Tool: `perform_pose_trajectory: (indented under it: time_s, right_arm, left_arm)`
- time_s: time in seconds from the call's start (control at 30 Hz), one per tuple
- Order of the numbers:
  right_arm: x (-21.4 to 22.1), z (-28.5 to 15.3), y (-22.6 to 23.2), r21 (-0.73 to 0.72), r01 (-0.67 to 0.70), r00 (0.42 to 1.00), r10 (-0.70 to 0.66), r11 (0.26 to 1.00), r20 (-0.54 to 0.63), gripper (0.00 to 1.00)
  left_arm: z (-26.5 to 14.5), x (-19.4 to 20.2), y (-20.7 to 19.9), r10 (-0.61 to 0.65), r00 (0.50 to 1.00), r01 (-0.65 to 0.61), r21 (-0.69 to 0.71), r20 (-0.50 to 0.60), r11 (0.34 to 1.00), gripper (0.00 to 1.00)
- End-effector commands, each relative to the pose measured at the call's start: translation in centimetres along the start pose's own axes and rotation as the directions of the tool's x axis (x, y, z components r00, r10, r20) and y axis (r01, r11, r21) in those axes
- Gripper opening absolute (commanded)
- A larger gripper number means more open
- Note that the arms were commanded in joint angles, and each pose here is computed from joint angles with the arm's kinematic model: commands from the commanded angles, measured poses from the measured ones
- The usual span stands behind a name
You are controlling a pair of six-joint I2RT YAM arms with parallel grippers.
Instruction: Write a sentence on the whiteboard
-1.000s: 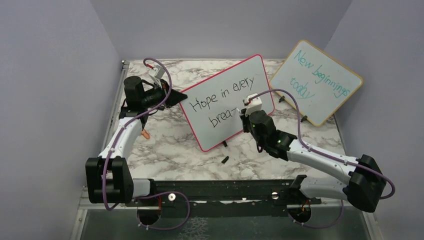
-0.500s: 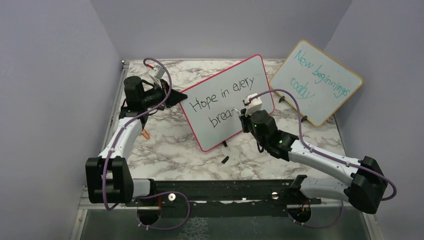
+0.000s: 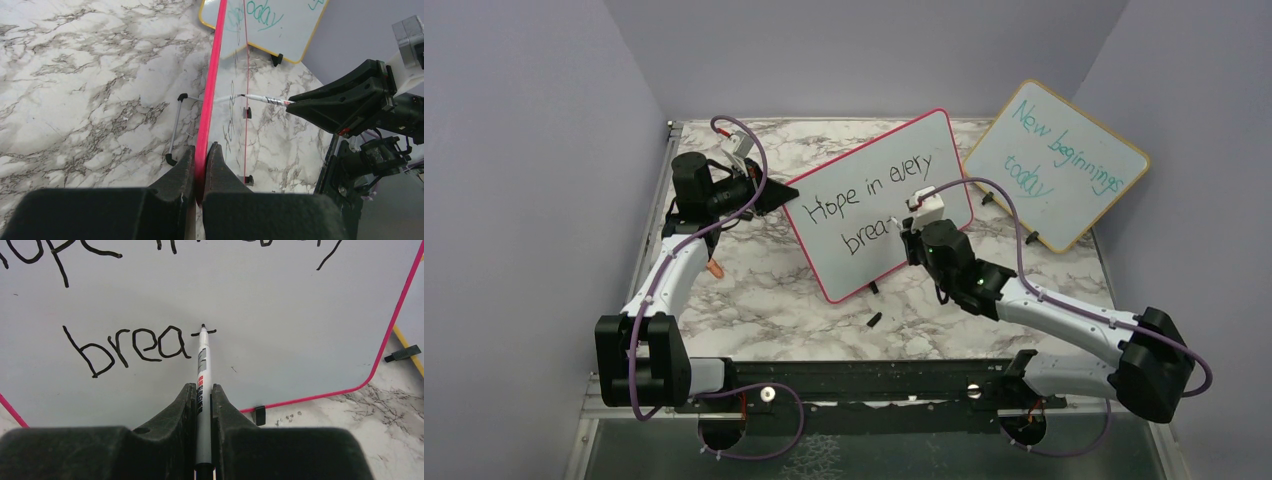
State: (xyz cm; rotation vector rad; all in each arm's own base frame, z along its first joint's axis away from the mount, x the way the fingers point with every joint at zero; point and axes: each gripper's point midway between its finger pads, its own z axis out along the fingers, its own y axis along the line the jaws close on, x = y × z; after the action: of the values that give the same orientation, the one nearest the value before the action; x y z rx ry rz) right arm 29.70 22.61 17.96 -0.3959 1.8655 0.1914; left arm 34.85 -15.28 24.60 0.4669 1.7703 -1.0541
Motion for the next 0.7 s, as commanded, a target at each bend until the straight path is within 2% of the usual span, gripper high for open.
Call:
perform_pose_trajectory:
  time_s: [0.0, 0.67]
  right_arm:
    - [-2.1, 0.4, 0.4, -0.015, -0.018, 0.999, 0.018, 1.000, 0.045, 0.01]
    - [3.3, -0.6, 0.4, -0.041, 0.008, 0.991, -0.014, 0.999, -0.133, 0.01]
  left_arm:
    - [0.1, 4.3, 4.3, -0.011, 0.995, -0.005, -0.157, -0.097, 0.988, 0.00]
    - [0.1, 4.4, 4.4, -0.013, 0.995, -0.003, -0.158, -0.100, 0.987, 0.00]
